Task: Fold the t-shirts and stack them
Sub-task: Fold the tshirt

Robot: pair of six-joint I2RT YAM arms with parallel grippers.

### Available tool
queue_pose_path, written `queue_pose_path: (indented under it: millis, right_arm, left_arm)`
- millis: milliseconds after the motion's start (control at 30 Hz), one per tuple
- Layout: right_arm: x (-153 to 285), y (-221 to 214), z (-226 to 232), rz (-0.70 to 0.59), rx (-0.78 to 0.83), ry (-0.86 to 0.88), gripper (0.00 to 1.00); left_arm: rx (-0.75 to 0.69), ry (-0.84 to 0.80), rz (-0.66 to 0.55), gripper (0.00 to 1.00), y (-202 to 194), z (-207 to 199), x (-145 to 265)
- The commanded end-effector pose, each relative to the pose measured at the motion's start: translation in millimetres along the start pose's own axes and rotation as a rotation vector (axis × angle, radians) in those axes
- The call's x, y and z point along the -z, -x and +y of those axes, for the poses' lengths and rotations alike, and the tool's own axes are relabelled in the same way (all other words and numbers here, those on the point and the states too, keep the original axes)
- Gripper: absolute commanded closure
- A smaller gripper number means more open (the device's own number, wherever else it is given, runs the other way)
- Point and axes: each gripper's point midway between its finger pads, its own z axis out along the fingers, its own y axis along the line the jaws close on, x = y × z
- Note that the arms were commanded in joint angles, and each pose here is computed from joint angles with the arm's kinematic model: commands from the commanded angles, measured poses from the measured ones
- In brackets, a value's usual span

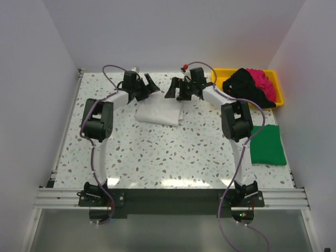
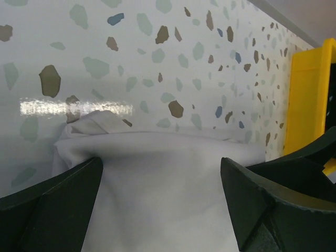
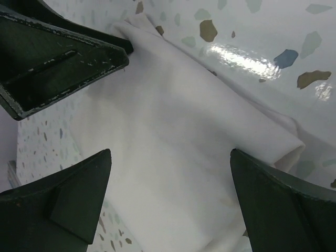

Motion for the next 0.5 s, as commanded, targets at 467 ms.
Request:
queue_pose_path:
  millis: [467]
  right_arm:
    - [-20, 10, -36, 0.026, 0.139, -0.071, 0.01]
  left_arm:
    - [-0.024, 0.176, -0.015, 0.00, 5, 49, -26]
